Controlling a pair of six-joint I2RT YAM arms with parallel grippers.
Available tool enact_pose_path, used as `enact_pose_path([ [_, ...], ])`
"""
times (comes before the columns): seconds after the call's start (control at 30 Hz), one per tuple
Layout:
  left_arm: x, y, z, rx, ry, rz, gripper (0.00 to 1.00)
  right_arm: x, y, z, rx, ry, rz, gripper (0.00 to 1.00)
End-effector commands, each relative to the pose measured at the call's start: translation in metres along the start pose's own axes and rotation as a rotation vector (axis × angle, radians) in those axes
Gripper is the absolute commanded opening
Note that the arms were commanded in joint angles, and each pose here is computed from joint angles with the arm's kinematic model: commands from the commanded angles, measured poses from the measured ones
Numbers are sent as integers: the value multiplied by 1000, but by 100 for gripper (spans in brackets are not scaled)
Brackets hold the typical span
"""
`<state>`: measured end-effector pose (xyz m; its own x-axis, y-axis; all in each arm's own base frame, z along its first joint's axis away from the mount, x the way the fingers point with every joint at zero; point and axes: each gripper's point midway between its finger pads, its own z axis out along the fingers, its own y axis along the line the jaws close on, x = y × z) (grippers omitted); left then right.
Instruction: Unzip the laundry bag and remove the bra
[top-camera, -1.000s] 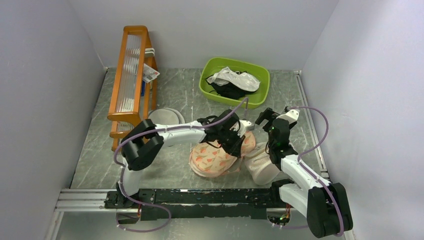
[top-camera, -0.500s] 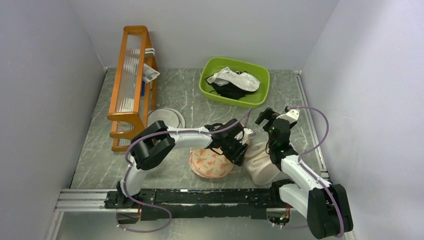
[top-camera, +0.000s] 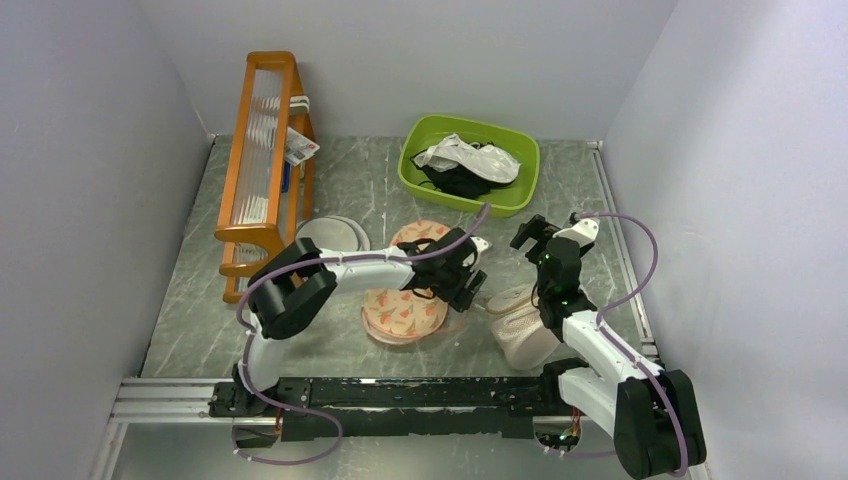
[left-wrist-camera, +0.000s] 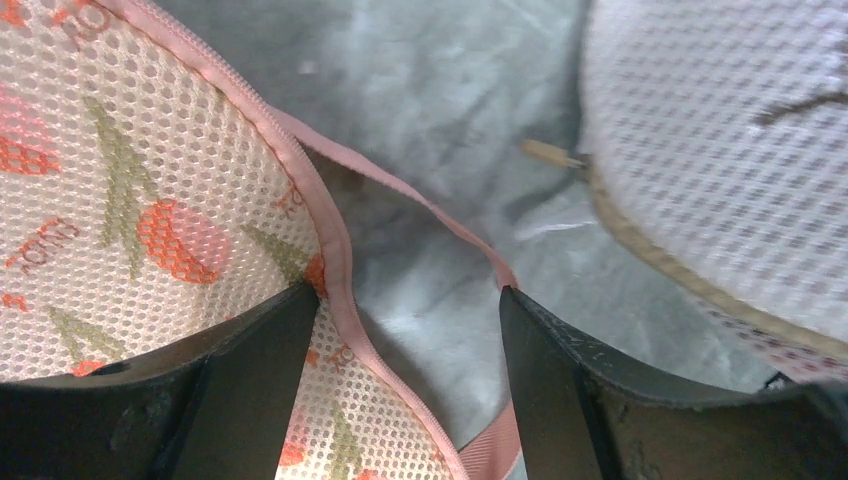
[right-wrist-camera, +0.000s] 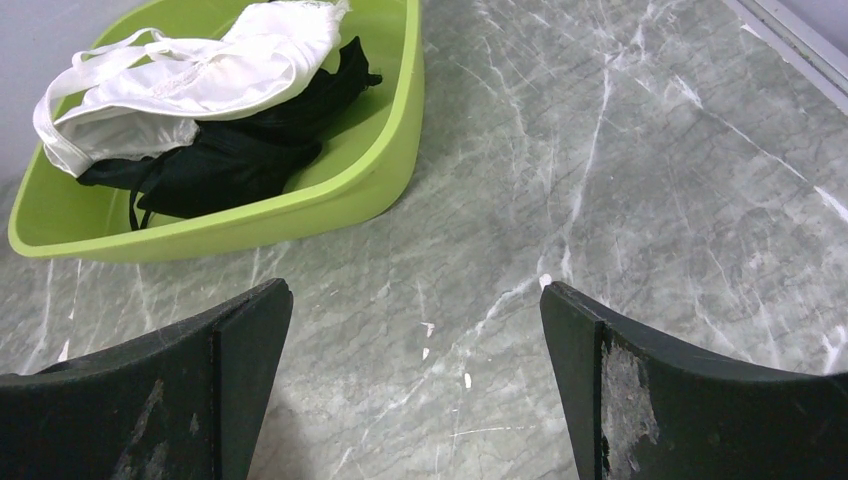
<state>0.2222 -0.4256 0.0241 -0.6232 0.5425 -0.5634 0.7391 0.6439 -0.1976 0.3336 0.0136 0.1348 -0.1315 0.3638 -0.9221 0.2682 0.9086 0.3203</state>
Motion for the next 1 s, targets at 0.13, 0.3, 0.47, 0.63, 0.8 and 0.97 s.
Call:
enact_pose_path([
  [0.13,-8,46,-17,-73,-17,-103,80,-10,4,3,-7,-23,2,96],
  [0.3,-36,45,-45,-81,-147,-74,81,-10,4,3,-7,-22,1,97],
  [0.47,-60,47,-75,-103,-266,-30,83,-8,5,4,-12,-14,-2,96],
  [0.63,-81,55,-109,-157,-390,-6,94,-10,7,4,-20,-16,-8,96],
  [0.8,-103,80,-149,-213,-518,-31,99,-10,10,4,-39,-14,-16,97],
  [0.97,-125,124,-206,-277,-674,-94,99,-10,15,5,-62,-5,-32,99],
])
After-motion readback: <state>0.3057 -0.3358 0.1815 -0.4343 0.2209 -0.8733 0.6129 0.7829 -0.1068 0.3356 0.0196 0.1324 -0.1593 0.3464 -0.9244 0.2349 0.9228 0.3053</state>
